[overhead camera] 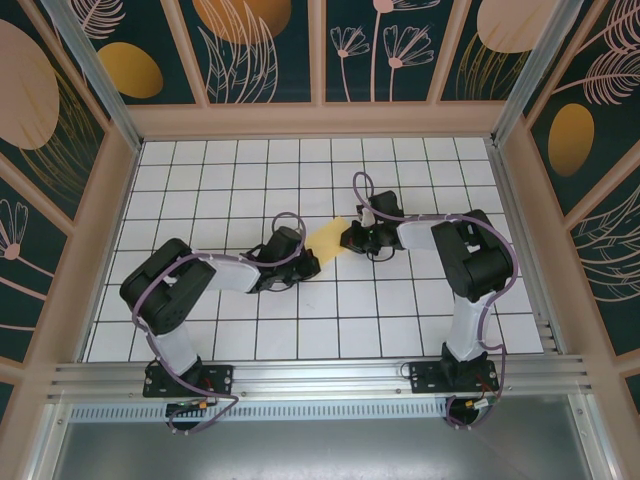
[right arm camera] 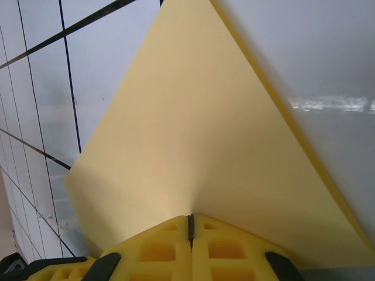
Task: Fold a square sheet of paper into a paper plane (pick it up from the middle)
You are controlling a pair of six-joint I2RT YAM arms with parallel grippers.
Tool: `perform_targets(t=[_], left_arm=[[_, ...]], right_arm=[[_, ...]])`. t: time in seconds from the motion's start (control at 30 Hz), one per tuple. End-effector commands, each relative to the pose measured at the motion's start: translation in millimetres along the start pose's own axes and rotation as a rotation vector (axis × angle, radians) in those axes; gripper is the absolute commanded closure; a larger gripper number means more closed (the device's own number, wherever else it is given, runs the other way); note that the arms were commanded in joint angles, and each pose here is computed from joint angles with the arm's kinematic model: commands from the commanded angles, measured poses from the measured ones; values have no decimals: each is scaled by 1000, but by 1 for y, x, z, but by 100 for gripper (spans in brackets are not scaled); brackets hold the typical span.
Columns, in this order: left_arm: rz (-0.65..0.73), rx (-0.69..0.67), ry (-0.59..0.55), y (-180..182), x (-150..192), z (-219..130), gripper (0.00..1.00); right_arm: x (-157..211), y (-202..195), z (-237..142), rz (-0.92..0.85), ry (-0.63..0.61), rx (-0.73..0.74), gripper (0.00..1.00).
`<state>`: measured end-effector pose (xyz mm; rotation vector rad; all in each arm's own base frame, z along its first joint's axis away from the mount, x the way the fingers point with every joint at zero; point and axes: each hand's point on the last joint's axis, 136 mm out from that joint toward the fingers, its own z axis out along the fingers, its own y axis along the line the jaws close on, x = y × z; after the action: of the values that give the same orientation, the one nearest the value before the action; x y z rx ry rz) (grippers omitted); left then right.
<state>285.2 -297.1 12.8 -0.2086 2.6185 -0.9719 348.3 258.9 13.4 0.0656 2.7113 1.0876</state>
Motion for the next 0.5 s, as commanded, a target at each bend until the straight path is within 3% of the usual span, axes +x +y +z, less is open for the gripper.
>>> perform_targets(t=[0.0, 0.47], left_arm=[[-53, -214, 81, 66, 32, -9, 100], [-90, -223, 47, 77, 28, -29, 100]], right_arm=[[46, -86, 13, 117, 110, 277, 100], [47, -91, 12, 120, 111, 292, 100]])
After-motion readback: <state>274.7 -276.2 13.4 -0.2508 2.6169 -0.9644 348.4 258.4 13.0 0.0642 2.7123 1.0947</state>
